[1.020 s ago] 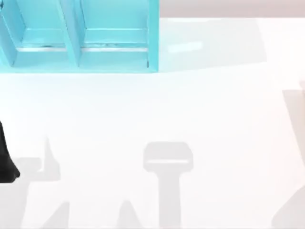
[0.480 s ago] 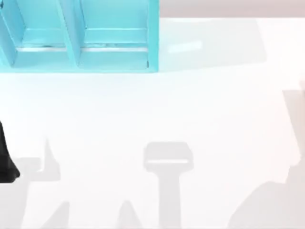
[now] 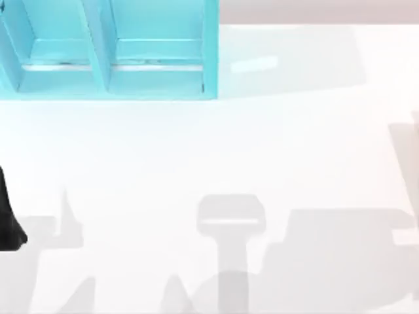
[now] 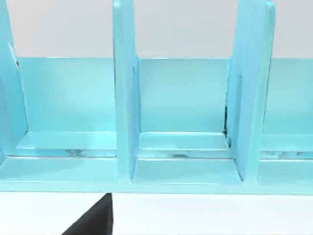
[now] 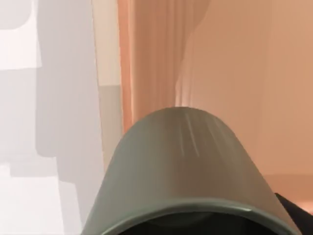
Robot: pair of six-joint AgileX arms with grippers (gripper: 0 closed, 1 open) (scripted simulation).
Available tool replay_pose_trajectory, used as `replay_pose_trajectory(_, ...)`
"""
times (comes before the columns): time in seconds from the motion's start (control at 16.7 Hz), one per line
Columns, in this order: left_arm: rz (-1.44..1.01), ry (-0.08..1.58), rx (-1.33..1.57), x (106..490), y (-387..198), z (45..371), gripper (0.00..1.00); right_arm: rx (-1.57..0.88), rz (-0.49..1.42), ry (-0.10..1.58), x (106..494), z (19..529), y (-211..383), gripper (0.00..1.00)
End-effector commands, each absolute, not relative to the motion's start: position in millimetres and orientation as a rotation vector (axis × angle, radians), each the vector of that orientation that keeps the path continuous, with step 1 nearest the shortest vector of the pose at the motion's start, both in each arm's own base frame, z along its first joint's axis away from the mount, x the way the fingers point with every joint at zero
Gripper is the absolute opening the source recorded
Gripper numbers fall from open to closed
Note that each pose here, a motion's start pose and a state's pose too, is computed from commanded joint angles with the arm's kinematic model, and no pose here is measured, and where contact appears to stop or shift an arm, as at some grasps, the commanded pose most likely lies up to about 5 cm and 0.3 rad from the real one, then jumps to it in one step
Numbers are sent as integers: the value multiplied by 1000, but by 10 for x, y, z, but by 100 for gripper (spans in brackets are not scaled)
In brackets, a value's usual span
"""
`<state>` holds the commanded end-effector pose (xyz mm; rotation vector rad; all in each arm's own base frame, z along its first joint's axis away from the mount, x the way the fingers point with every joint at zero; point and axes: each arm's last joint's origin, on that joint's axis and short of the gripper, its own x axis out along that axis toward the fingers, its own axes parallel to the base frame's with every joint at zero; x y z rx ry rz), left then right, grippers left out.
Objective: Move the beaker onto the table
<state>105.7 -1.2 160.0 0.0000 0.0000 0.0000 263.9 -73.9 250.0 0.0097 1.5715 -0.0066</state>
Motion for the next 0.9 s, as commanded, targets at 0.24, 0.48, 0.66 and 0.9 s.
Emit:
replay_pose_trajectory(0.24, 0, 0, 0, 1057, -12, 1600, 100, 17, -7, 1579, 2664, 2480, -721, 0)
replay_pose_trajectory(0.48, 0, 0, 0, 1057, -12, 1600, 100, 17, -6, 1598, 2889, 2478, -335, 0)
replay_pose_trajectory(0.66, 0, 0, 0, 1057, -12, 1600, 100, 8, -9, 1605, 3062, 2479, 279, 0)
replay_pose_trajectory(0.9, 0, 0, 0, 1057, -12, 1600, 100, 1, -14, 1592, 3018, 2484, 1324, 0)
